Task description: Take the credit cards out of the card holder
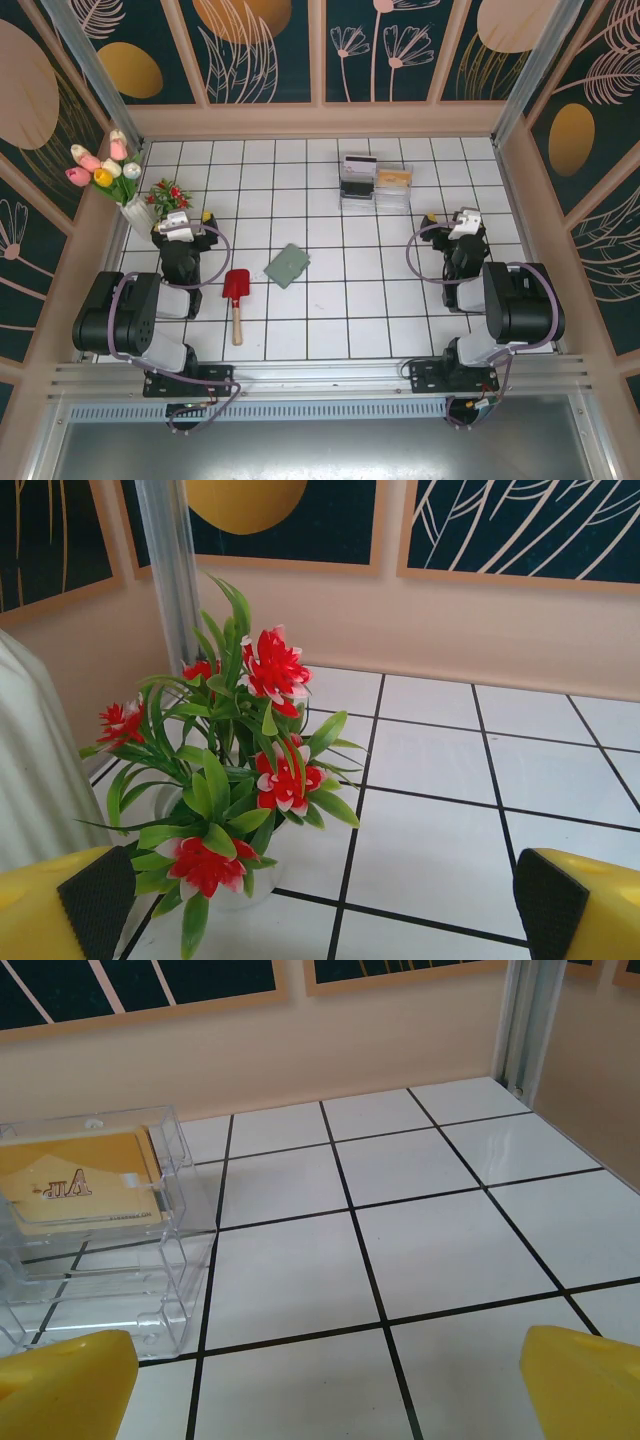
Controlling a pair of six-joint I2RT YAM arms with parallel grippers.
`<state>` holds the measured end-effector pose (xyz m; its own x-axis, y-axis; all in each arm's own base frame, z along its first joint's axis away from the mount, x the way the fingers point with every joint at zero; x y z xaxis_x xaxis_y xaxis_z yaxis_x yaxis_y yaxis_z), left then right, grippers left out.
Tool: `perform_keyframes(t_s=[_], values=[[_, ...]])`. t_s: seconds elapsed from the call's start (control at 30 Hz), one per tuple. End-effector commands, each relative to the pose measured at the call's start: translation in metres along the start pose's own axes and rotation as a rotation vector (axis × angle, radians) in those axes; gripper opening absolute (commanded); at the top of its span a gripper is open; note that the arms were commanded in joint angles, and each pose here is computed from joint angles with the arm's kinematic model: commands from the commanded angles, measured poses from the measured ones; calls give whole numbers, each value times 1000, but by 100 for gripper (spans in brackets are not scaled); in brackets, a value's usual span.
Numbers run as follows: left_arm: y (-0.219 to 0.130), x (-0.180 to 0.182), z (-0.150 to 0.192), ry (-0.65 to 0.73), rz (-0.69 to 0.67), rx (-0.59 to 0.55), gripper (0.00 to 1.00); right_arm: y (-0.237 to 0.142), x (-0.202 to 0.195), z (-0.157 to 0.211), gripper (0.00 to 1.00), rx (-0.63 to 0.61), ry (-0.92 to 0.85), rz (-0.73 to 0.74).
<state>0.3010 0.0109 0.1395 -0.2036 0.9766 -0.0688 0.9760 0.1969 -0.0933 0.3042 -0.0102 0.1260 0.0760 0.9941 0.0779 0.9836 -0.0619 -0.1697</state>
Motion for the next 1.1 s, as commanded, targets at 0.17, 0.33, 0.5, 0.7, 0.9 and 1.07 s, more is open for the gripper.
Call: perform_keyframes(t_s=[0.17, 0.33, 0.5, 0.7, 0.9, 1.07], values=[[2, 2, -4, -14, -8, -21, 99, 2, 0, -5, 99, -24, 12, -17], [2, 2, -4, -14, -9, -22, 99, 2, 0, -6, 99, -25, 12, -17], [2, 1, -5, -13, -7, -20, 99, 2, 1, -5, 99, -23, 11, -18], [2, 1, -4, -13, -6, -19, 99, 2, 1, -5, 99, -24, 11, -19], [1, 2, -5, -15, -8, -28, 99, 2, 0, -5, 99, -26, 12, -17], [4, 1, -9, -13, -15, -14, 99, 0, 7, -18, 99, -32, -10, -58]])
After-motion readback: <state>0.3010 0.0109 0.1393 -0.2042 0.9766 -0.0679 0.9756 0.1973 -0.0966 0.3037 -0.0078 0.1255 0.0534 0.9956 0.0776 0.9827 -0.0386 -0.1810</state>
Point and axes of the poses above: each hand's point on the last joint's axis, 136 mm out from that joint toward the fingers, its own y axis out along the fingers, its own x axis along the line the jaws close on, z = x × y, the point moved 7 cm from there along -y, back along the fingers, and after that the axes turned 1 degree about -y, right-handed, at the moved point
